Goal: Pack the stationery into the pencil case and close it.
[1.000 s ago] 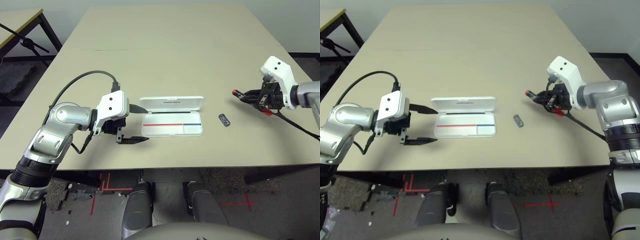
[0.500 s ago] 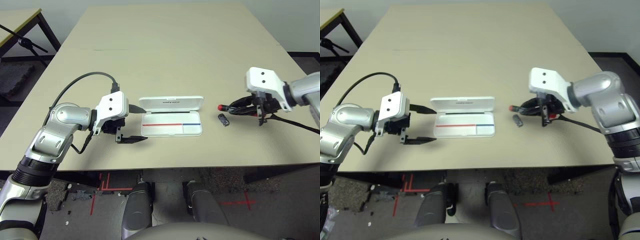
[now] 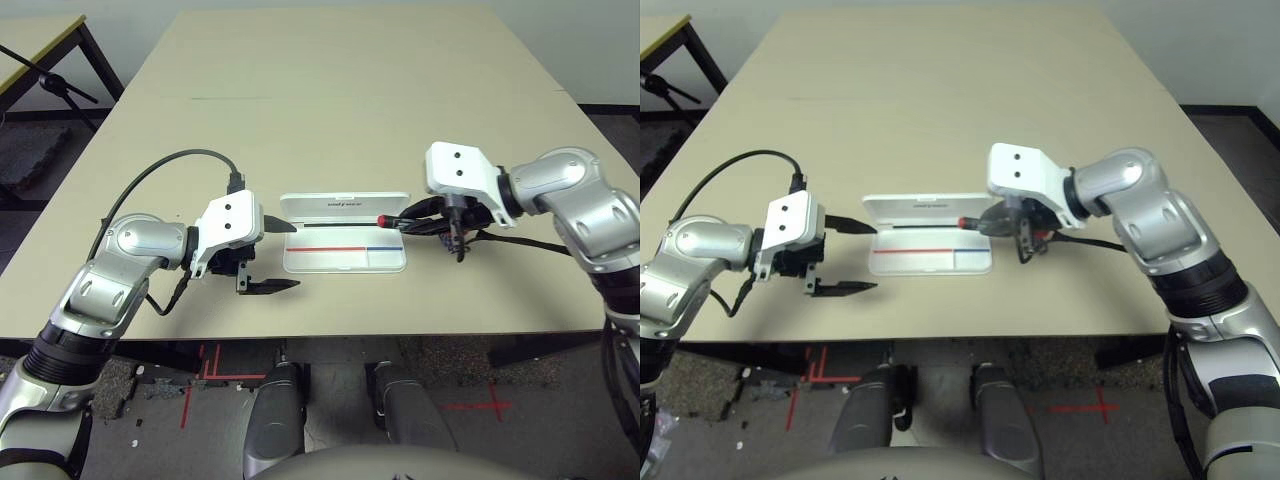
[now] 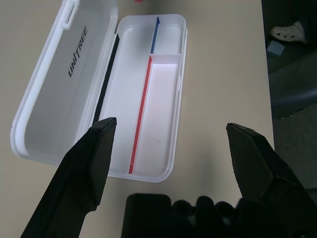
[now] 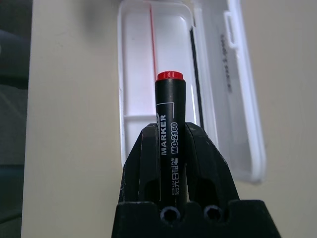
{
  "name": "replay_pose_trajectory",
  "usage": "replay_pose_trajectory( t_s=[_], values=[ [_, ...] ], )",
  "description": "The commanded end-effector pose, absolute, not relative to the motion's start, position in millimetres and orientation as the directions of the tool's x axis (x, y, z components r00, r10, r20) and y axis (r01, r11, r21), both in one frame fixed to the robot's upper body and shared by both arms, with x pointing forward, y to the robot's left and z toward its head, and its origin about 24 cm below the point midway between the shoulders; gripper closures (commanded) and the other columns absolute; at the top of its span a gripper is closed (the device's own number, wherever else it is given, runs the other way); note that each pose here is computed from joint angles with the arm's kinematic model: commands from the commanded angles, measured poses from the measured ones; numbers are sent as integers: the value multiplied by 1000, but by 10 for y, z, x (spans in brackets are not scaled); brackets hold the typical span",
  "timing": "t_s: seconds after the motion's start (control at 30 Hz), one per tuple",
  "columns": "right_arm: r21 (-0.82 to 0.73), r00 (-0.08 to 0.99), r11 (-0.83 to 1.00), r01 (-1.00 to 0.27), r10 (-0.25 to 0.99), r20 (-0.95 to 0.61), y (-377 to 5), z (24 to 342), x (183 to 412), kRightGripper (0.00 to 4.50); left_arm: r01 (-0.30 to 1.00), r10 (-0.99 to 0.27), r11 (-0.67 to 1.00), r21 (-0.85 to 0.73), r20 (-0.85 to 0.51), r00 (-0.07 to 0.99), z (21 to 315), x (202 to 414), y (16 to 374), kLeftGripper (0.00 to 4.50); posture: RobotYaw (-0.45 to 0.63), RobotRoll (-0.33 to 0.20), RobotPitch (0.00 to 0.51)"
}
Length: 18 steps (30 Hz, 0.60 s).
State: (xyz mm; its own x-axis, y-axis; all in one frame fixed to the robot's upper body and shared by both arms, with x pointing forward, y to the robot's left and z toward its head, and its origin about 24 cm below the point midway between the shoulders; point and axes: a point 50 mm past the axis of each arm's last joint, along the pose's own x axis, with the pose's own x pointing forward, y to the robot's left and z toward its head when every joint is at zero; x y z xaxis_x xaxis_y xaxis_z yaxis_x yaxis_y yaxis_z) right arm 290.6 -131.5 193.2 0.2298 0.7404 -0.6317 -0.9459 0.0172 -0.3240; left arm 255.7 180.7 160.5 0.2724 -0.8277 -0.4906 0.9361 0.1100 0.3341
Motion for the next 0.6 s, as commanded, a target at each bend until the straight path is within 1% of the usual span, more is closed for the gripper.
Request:
replay_pose_trajectory(
  t_s=[0.03,0.17,0.6],
  values=[
    [-332,208,-21,-943,740,-640,-1189,1908,2878,4016,936,-827,90,339,-498,260,1612,2547,1752,0,40,0,135],
    [-335,195,-29,-942,764,-616,-1015,1862,2872,4016,936,-826,91,340,-499,261,1608,2550,1746,0,43,0,131],
    [-430,257,-24,-902,771,-582,-681,1744,2963,4016,933,-821,91,347,-504,268,1591,2574,1765,0,50,0,106]
  ],
)
